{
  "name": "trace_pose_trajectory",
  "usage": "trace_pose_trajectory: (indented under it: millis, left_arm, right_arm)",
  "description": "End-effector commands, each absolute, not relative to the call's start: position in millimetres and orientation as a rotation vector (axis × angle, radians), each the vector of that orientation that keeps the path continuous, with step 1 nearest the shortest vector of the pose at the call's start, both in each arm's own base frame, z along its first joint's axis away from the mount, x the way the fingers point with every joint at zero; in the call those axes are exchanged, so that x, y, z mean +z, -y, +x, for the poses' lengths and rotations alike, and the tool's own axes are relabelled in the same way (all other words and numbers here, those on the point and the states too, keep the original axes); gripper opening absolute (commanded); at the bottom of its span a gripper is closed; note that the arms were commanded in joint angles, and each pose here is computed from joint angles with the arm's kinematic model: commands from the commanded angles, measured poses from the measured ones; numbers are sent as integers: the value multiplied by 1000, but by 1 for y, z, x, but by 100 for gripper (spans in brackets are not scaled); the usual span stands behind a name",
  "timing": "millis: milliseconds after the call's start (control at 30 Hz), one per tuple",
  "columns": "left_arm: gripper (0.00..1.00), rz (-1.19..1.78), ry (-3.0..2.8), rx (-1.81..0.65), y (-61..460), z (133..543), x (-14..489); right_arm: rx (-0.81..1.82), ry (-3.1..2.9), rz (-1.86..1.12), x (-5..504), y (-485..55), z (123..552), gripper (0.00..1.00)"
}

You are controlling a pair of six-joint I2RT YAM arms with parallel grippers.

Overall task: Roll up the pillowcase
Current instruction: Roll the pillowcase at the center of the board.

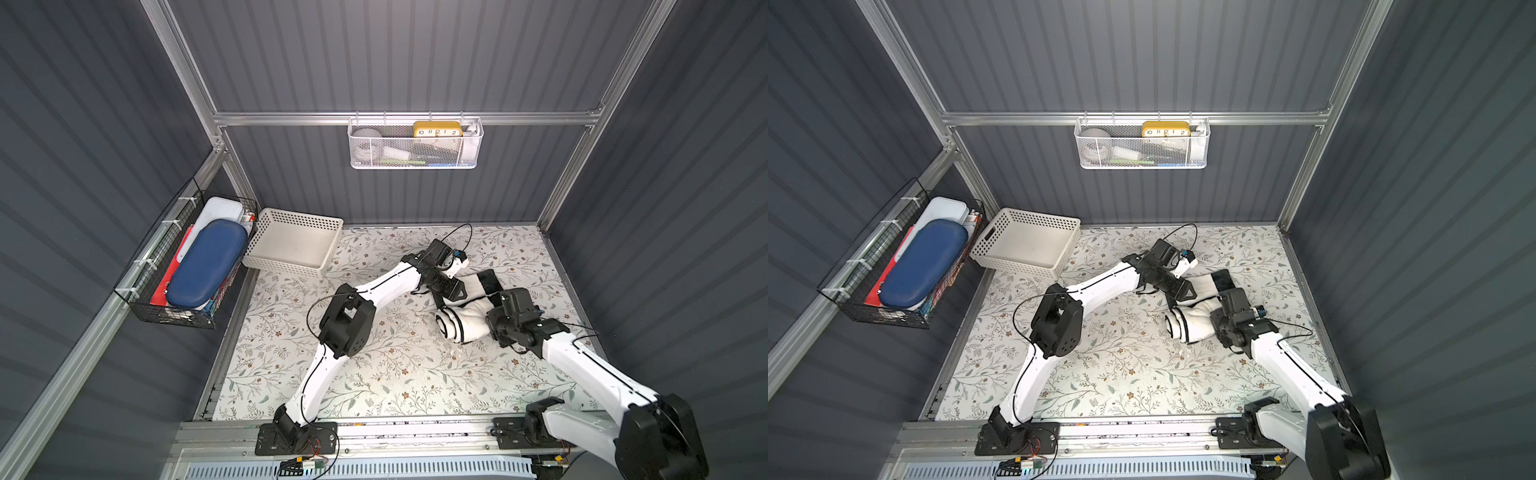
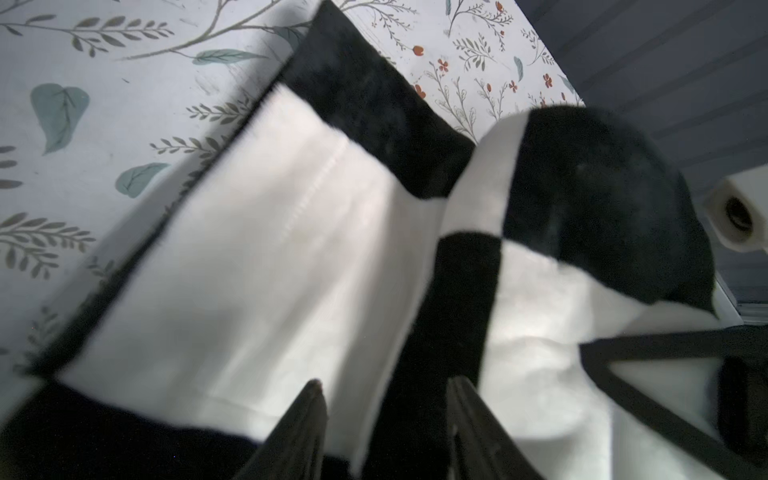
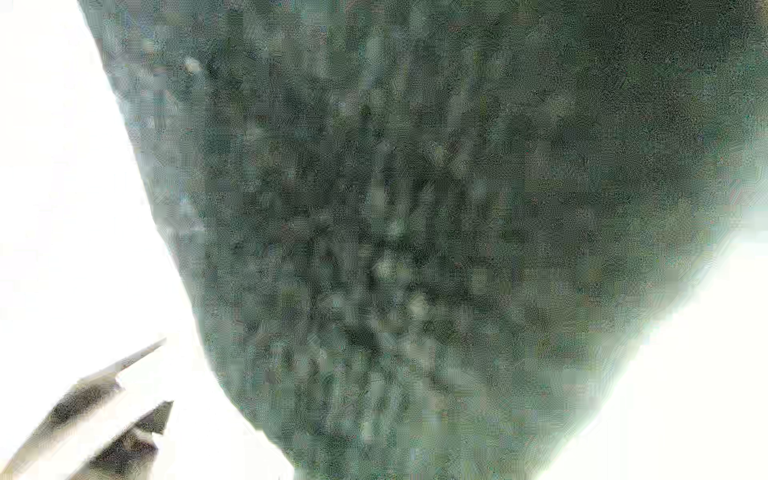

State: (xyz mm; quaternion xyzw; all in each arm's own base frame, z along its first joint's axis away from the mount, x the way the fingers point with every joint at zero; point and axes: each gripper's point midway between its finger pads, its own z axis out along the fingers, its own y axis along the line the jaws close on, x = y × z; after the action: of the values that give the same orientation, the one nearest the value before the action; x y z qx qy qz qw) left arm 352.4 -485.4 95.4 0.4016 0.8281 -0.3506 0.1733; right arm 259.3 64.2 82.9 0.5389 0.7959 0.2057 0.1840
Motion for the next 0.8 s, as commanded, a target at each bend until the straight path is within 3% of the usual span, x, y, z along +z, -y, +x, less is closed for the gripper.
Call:
trace_pose_trajectory:
  millis: [0,233,467,633,767]
  left_arm:
    - [51,1162,-2349,-1015,482,344,108]
    - [51,1187,-2355,-1056,483,329,104]
    - [50,1168,-2458,-921,472,331,70]
    - [42,1164,-2594,-809,454,325,28]
    - [35,1076,-2660,-690,437,331,22]
  right_arm:
    - [437,-2487,1667,67,-63,184,25]
    - [455,-2494,1581,88,-64,228,29]
    - [493,-2583,1434,105,-81,286,31]
    - [523,-2633,1365,103,-90,304,34]
    - [531,-2663,1350,95,-95,315,37]
